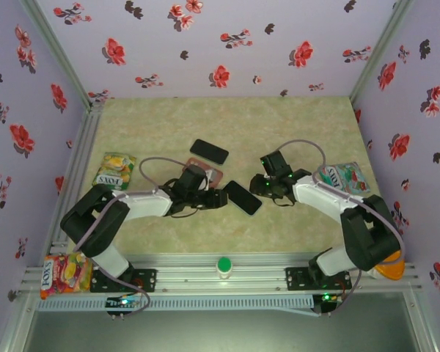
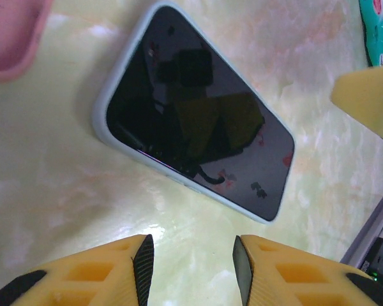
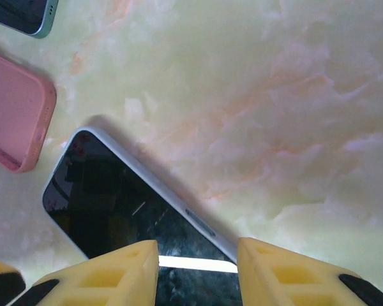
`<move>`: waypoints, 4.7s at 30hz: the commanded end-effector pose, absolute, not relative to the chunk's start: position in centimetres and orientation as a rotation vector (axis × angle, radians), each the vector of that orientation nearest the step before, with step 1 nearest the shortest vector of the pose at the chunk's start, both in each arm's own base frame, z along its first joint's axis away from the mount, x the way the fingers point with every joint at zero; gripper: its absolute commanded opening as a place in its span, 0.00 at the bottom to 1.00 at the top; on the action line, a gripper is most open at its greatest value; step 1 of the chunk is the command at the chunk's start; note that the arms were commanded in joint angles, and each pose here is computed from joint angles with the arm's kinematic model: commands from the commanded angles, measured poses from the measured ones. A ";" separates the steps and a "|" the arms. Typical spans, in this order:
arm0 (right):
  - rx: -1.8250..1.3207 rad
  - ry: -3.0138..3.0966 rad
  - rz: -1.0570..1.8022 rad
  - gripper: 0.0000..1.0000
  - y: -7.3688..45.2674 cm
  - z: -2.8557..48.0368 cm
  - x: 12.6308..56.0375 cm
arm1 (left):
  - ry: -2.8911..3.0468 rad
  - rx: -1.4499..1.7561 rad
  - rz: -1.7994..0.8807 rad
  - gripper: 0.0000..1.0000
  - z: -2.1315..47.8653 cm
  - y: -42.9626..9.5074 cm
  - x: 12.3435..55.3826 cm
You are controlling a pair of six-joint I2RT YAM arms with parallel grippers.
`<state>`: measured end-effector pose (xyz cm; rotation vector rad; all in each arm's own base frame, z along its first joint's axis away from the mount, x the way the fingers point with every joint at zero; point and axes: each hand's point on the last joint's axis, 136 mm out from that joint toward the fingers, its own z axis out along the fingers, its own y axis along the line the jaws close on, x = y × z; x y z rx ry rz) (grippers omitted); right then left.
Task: Put the phone into the phone case
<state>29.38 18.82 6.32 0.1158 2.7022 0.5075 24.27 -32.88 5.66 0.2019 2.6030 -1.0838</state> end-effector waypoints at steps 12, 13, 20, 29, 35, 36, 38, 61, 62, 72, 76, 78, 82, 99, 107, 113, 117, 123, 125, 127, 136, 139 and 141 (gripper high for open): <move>-0.015 2.719 0.586 0.38 21.1 4.5 30.9 | 2.617 0.176 -1.191 0.43 4.2 -36.0 24.2; -0.016 2.722 0.586 0.37 21.1 4.4 30.9 | 2.617 0.181 -1.193 0.43 4.1 -36.2 24.3; -0.024 2.741 0.614 0.32 21.5 3.7 30.5 | 2.597 0.206 -1.217 0.43 4.5 -37.7 25.4; -0.012 2.759 0.613 0.31 21.6 2.6 30.7 | 2.577 0.237 -1.233 0.43 4.6 -39.5 26.9; 0.023 2.773 0.598 0.30 21.0 1.9 31.3 | 2.568 0.248 -1.230 0.43 4.6 -40.7 28.1; 0.031 2.774 0.597 0.30 20.8 1.8 31.4 | 2.565 0.246 -1.230 0.43 4.6 -40.8 28.4; 0.044 2.770 0.598 0.29 20.6 1.7 31.7 | 2.560 0.245 -1.229 0.43 4.6 -41.1 29.1; 0.132 2.725 0.573 0.28 17.5 3.1 35.1 | 2.481 0.269 -1.239 0.43 5.9 -45.3 36.6; 0.140 2.726 0.559 0.28 17.3 3.1 35.2 | 2.483 0.272 -1.237 0.43 5.9 -45.5 36.9; 0.211 2.715 0.537 0.27 15.6 3.3 35.3 | 2.477 0.268 -1.237 0.43 5.7 -46.6 38.7; 0.237 2.705 0.528 0.27 15.1 3.5 34.9 | 2.483 0.276 -1.230 0.43 5.7 -46.9 38.9; 0.250 2.701 0.533 0.26 15.0 3.5 34.6 | 2.483 0.277 -1.223 0.43 5.6 -47.0 39.1; 0.275 2.695 0.546 0.26 14.9 3.6 34.1 | 2.477 0.283 -1.215 0.43 6.0 -47.2 39.5; 0.273 2.683 0.510 0.41 14.1 3.7 34.1 | 2.496 0.272 -1.188 0.43 6.1 -45.1 37.8; 0.291 2.687 0.481 0.53 13.1 3.4 34.4 | 2.554 0.232 -1.166 0.43 4.3 -42.4 34.9; 0.307 2.678 0.481 0.53 12.5 3.6 34.8 | 2.587 0.240 -1.162 0.43 3.8 -41.4 32.3; 0.309 2.671 0.495 0.47 12.6 3.7 35.3 | 2.602 0.256 -1.169 0.43 3.5 -41.5 30.8; 0.302 2.665 0.513 0.42 13.0 3.8 35.9 | 2.599 0.255 -1.204 0.43 3.4 -41.9 29.5; 0.301 2.664 0.515 0.42 13.1 3.8 36.1 | 2.592 0.257 -1.220 0.43 3.6 -42.3 29.2; 0.301 2.665 0.515 0.42 13.1 3.7 36.2 | 2.592 0.266 -1.226 0.43 3.7 -42.6 28.8; 0.302 2.678 0.526 0.42 13.4 2.8 36.6 | 2.608 0.298 -1.253 0.43 3.7 -43.7 26.9; 0.307 2.673 0.532 0.42 13.5 2.8 36.9 | 2.611 0.297 -1.263 0.43 3.7 -43.7 26.5; 0.306 2.672 0.534 0.42 13.5 2.8 37.0 | 2.610 0.296 -1.268 0.43 3.8 -43.7 26.3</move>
